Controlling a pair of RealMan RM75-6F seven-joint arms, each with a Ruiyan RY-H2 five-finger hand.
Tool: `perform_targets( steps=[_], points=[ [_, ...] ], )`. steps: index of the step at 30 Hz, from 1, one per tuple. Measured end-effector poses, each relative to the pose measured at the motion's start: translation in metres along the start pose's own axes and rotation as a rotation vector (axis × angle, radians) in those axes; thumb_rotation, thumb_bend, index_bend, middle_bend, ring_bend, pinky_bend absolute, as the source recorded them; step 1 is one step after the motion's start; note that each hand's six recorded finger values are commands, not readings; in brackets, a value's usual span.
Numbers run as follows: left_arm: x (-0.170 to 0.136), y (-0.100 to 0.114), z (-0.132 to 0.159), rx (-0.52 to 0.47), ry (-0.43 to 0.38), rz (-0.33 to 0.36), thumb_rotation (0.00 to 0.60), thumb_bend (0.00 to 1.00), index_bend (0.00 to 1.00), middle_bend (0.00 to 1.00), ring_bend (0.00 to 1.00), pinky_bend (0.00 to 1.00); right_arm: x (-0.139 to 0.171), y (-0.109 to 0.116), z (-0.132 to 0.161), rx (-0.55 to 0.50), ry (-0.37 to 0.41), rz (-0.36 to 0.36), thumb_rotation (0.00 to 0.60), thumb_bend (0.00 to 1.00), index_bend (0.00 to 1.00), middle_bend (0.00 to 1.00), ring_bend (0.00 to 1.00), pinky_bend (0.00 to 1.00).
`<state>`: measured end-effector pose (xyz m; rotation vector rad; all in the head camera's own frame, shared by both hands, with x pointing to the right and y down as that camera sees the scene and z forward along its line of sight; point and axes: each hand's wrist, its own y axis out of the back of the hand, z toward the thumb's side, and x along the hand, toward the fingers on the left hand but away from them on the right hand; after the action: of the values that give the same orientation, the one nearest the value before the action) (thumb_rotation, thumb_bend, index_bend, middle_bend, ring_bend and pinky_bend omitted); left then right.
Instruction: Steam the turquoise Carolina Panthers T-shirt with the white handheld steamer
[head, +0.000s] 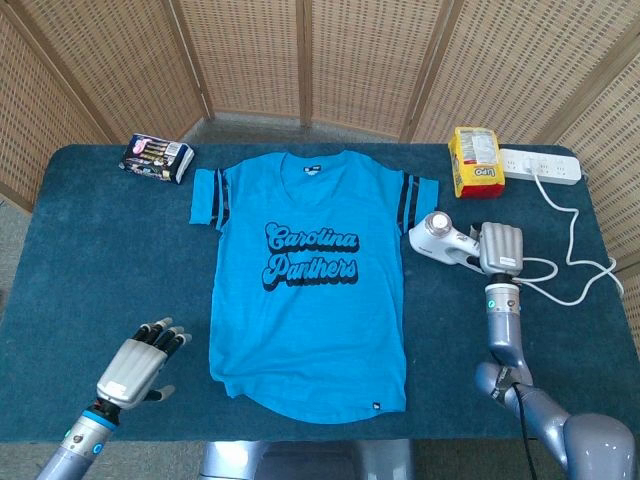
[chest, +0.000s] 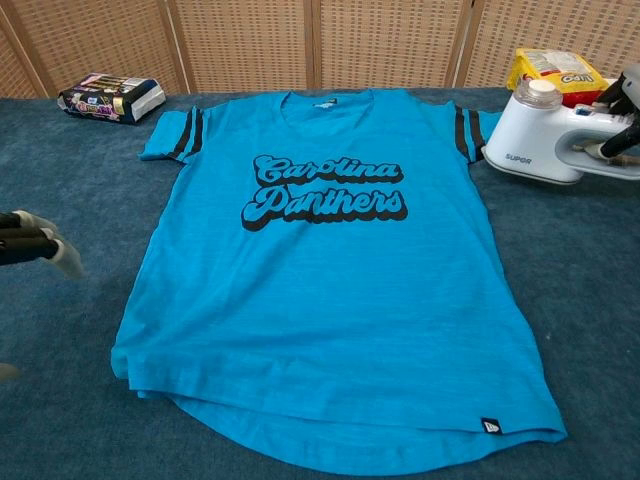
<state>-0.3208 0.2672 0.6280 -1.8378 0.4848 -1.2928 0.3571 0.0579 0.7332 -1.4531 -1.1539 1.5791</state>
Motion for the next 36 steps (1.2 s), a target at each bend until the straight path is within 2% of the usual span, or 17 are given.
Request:
perform_targets(
  steps=[4,19,21,29,36],
  points=[
    [0.008,-0.001,0.02,0.001,-0.041,0.012,0.448,0.18,0.37,0.23,0.11,0.21,0.002,0.004,-0.002,-0.005,-0.003,-0.008,0.6,0.38,0.76,0.78,0.83,0.75],
    [0.034,-0.014,0.062,0.031,-0.097,-0.01,0.446,0.18,0.37,0.23,0.08,0.21,0.005,0.01,-0.009,-0.022,-0.015,-0.012,0.6,0.38,0.76,0.78,0.83,0.75],
    [0.038,-0.015,0.065,0.027,-0.098,-0.013,0.448,0.19,0.39,0.23,0.08,0.21,0.005,0.01,-0.009,-0.023,-0.016,-0.012,0.6,0.38,0.76,0.78,0.83,0.75],
    [0.048,-0.019,0.079,0.015,-0.107,-0.001,0.449,0.3,0.58,0.24,0.08,0.22,0.006,0.012,-0.014,-0.031,-0.022,-0.014,0.6,0.38,0.76,0.78,0.83,0.75],
    [0.053,-0.022,0.08,0.027,-0.099,-0.011,0.458,0.35,0.62,0.29,0.1,0.22,0.007,0.012,-0.012,-0.056,-0.015,-0.014,0.6,0.38,0.76,0.78,0.83,0.75]
  ],
)
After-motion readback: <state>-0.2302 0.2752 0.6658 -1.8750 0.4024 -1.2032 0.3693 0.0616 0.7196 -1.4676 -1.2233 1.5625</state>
